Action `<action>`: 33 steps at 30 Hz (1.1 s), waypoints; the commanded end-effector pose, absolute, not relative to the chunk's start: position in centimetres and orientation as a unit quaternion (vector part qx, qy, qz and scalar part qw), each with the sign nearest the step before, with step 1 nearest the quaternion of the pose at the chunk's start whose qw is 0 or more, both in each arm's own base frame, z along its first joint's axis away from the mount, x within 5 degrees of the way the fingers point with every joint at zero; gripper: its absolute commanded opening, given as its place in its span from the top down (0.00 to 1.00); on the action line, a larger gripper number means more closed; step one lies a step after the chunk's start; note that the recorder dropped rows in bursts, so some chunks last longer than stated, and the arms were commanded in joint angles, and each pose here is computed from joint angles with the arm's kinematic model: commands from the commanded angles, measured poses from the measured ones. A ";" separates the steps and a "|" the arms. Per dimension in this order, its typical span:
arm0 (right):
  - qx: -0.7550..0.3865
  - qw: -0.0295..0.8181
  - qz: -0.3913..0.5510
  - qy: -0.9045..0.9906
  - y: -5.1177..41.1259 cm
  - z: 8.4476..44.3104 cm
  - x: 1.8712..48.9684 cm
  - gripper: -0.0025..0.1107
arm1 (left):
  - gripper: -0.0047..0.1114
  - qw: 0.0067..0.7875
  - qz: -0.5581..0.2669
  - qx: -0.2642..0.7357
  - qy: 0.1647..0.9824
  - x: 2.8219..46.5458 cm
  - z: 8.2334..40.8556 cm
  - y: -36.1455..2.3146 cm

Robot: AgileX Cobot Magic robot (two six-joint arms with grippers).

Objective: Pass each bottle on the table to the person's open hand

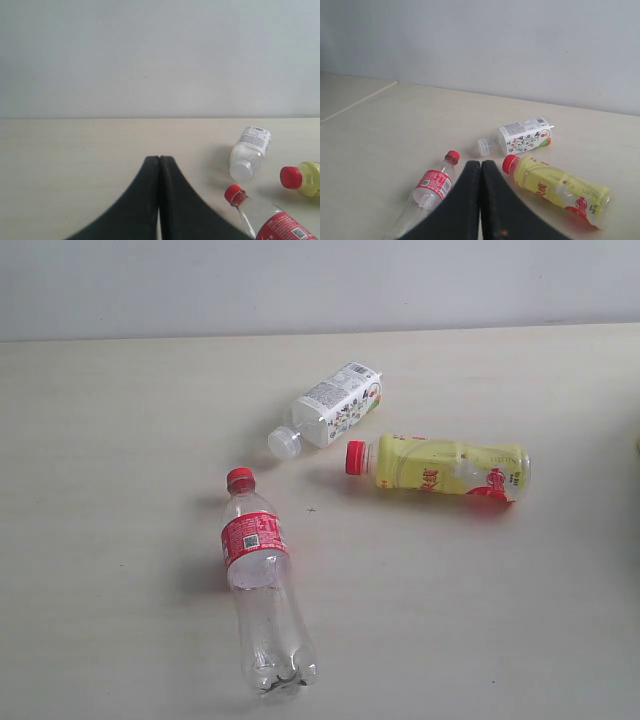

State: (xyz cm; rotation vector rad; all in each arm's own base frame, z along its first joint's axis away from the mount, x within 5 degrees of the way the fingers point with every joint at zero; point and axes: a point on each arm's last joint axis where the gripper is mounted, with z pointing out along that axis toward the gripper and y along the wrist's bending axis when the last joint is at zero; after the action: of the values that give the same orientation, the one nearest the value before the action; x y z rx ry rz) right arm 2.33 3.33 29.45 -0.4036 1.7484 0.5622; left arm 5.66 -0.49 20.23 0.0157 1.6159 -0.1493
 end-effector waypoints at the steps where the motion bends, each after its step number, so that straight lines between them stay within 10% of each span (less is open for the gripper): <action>1: -0.176 0.591 0.237 0.751 3.3 29.3 2.3 0.98 | 0.96 0.691 -0.066 0.008 0.720 5.6 20.2 -0.5; 33: -0.176 0.598 0.205 0.755 3.2 29.0 3.2 0.98 | 0.96 0.691 -0.066 0.008 0.720 5.6 20.2 -0.5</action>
State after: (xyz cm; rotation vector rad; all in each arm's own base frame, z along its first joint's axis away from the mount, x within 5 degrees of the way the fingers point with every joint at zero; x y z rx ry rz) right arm 2.60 3.26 29.07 -0.4053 1.7526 0.5346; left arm 5.66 -0.49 20.23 0.0157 1.6159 -0.1493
